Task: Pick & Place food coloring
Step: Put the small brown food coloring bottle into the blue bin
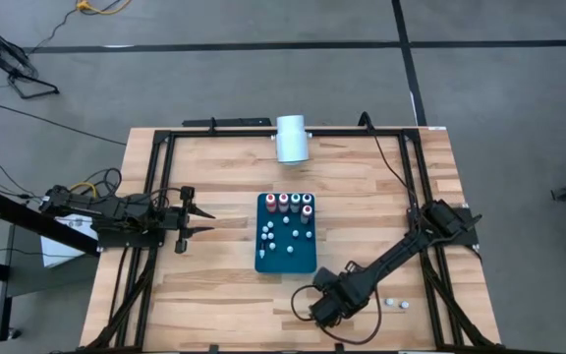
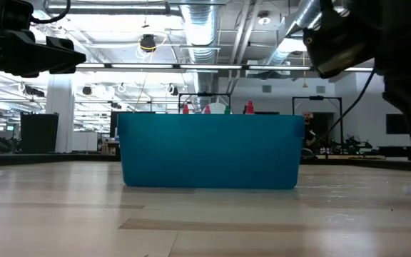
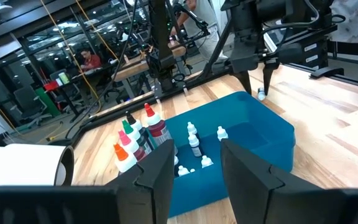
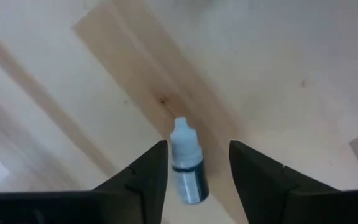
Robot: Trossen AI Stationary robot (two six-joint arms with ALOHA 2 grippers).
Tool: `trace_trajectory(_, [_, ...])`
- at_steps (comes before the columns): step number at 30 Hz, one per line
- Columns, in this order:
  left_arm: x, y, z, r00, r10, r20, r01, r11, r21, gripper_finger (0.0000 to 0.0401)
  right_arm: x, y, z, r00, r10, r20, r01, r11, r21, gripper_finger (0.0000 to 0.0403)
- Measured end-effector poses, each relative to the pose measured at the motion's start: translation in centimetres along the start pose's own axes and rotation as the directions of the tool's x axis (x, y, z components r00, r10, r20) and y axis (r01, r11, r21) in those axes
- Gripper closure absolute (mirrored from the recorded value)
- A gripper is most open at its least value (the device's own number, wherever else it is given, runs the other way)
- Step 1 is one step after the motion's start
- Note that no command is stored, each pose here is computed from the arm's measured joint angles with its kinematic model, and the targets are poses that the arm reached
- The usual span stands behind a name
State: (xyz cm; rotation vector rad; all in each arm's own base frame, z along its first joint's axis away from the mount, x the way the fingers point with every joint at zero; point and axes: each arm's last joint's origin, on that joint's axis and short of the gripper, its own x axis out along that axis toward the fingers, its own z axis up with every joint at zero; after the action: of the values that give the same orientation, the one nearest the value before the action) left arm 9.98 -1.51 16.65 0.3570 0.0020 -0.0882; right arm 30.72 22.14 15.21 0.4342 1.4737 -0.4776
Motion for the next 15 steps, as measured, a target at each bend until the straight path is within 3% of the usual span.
trace_trajectory(15, [0.00, 0.00, 0.00, 1.000, 0.000, 0.000, 0.000, 1.000, 0.000, 0.0278, -0.01, 0.14, -0.17, 1.000, 0.010, -0.004, -0.010, 0.998, -0.054, 0.0239])
